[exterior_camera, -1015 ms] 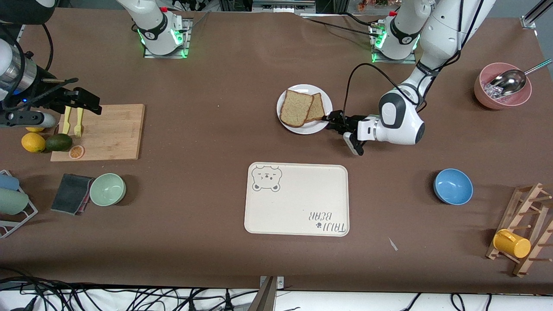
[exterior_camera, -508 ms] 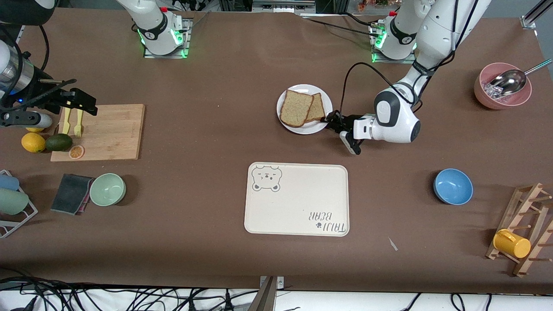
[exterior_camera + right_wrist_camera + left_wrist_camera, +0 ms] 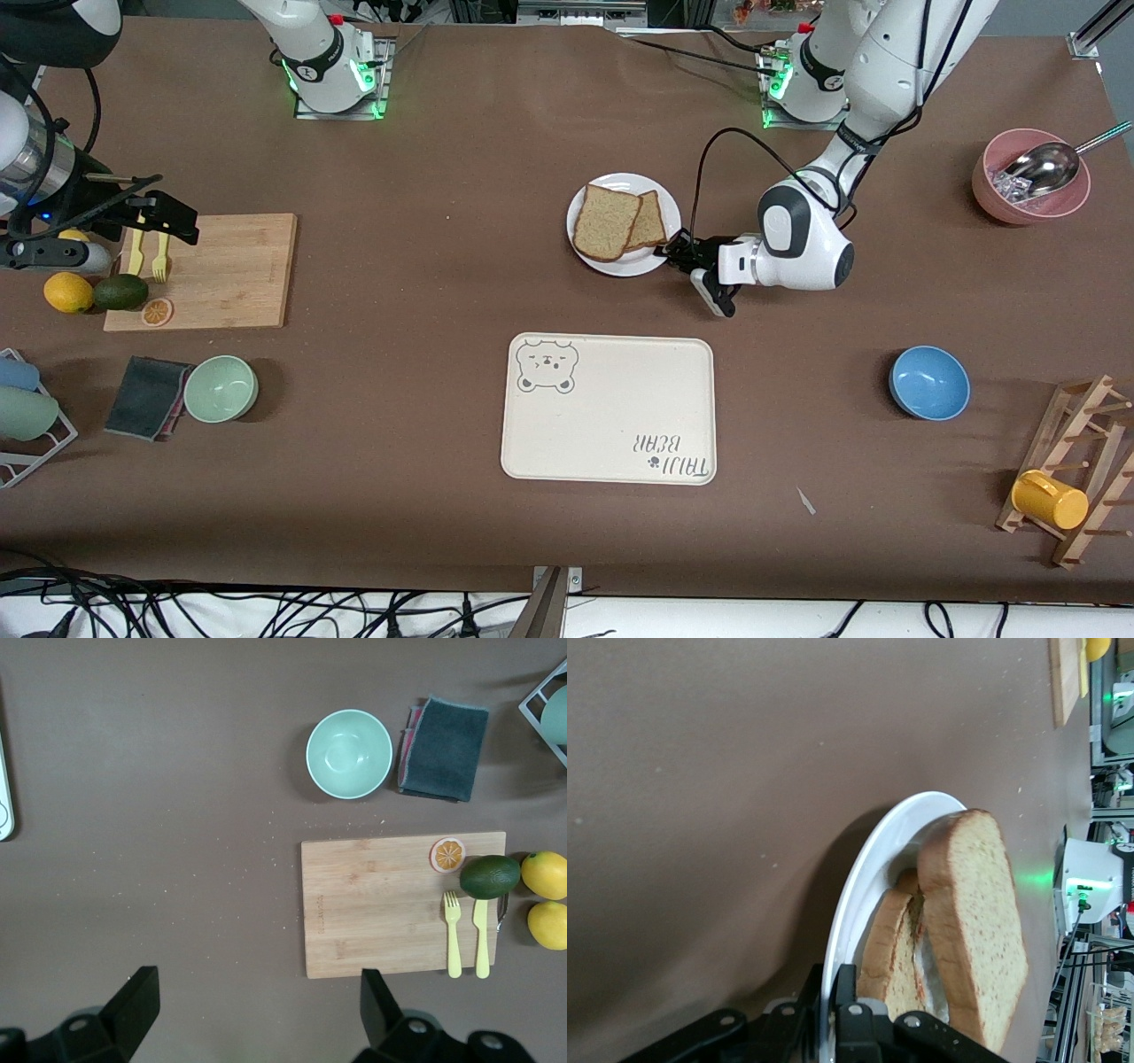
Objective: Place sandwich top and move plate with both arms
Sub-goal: 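Grasp the white plate rim with the left gripper, then slide the plate onto the cream tray with the left gripper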
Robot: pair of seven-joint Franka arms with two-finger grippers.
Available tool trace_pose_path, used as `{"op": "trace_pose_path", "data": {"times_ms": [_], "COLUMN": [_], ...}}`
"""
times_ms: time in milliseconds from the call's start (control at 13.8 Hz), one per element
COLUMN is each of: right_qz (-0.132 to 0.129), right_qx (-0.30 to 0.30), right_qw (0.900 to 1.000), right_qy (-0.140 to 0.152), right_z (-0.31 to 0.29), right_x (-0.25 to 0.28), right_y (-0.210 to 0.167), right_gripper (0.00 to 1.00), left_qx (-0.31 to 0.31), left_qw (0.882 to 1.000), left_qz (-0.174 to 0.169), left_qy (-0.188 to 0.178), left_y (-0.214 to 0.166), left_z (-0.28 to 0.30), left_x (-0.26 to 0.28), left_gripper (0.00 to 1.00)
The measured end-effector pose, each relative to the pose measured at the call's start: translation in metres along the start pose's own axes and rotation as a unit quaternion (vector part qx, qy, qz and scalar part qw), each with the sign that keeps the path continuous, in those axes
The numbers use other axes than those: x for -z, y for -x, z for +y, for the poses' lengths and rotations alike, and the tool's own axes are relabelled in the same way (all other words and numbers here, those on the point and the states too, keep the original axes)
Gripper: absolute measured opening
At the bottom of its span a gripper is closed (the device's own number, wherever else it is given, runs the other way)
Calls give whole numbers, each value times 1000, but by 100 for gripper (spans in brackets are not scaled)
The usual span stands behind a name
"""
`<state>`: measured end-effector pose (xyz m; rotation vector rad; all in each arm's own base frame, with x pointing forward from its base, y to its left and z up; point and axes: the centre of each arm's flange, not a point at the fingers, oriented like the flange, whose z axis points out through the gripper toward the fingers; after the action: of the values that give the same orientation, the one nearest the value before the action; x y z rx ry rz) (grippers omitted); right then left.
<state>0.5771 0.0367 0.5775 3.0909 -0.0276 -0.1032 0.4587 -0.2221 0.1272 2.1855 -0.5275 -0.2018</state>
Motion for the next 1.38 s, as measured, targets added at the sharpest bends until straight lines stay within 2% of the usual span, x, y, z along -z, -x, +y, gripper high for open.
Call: {"op": "trace_pose_path", "data": {"times_ms": [72, 362, 725, 1015, 1378], "right_qz": [0, 1, 7, 8, -1], "right_qx": [0, 0, 12, 13, 18], "right_qw": [1000, 1000, 1000, 1000, 1000], "right_qy": [0, 1, 1, 0, 1], "right_z": [0, 0, 1, 2, 2], "right_x": [0, 0, 1, 1, -7], "right_y": [0, 0, -1, -2, -2], "right_gripper": [100, 100, 100, 100, 100], "left_qx": [-1, -2, 16, 13, 35], "left_qw": [1000, 1000, 996, 992, 987], "left_qz": [0, 14, 57, 101, 133], "left_qy": [4, 14, 67, 70, 88], "left_y": [0, -16, -62, -99, -161], "left_z": [1, 6, 12, 14, -21], "left_x": [0, 14, 84, 135, 138], "left_gripper": [5, 5, 5, 5, 5]}}
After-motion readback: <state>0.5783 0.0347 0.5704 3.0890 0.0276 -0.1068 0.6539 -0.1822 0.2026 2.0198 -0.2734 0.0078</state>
